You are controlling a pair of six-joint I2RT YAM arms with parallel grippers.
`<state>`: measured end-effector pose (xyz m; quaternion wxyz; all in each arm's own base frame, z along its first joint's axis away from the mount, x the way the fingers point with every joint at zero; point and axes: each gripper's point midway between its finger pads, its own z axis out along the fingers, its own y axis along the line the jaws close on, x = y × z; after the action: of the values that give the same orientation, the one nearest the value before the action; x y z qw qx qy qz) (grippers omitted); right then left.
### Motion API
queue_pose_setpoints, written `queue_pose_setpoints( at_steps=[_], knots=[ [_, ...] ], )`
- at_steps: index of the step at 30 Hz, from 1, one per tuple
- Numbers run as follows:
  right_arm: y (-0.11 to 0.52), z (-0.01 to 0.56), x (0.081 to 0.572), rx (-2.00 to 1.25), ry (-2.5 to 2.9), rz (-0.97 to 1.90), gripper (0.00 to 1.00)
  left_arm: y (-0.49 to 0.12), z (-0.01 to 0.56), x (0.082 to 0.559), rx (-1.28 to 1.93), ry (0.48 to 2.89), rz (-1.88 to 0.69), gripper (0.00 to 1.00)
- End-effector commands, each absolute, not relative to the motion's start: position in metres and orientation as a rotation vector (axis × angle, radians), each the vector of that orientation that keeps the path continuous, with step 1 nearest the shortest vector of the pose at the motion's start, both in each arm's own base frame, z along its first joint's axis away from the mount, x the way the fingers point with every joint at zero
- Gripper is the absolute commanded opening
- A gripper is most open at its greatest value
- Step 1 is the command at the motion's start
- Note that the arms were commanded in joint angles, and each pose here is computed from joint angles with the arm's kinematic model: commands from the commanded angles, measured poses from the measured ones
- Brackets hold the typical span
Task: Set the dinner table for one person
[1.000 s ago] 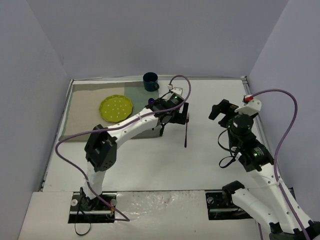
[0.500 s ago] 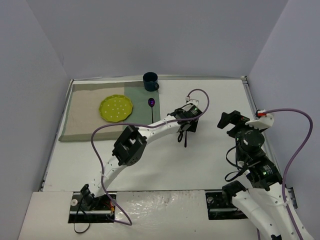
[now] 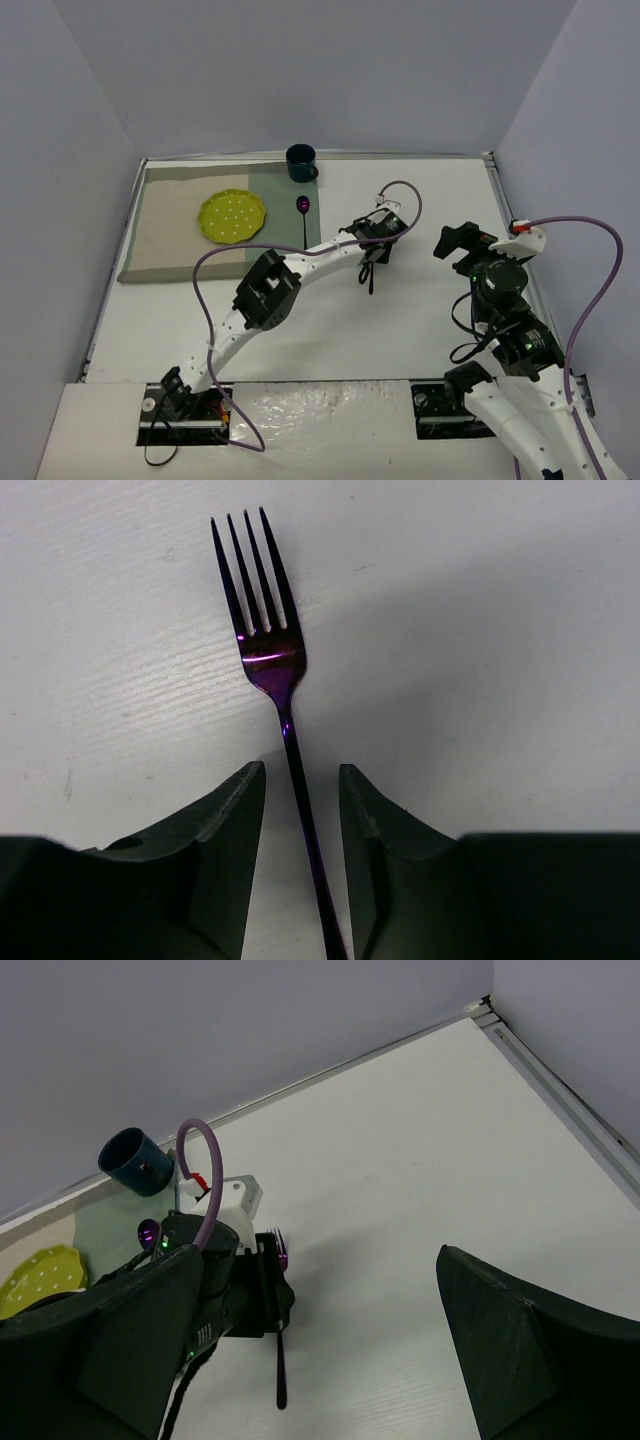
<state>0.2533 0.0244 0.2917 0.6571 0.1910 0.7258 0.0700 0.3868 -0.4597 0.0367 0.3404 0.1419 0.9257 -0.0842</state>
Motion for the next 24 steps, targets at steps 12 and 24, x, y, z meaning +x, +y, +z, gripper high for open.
queue_pose_setpoints(
  at_steps=[12, 24],
  knots=[
    [0.026, 0.298, 0.260, 0.433, 1.624, 0.159, 1.00, -0.422, 0.085, 0.407, 0.310, 2.360, -0.208, 0.00],
    [0.054, 0.282, 0.271, 0.279, 1.724, 0.214, 1.00, -0.206, 0.236, 0.438, 0.129, 2.166, -0.059, 0.00]
  ],
)
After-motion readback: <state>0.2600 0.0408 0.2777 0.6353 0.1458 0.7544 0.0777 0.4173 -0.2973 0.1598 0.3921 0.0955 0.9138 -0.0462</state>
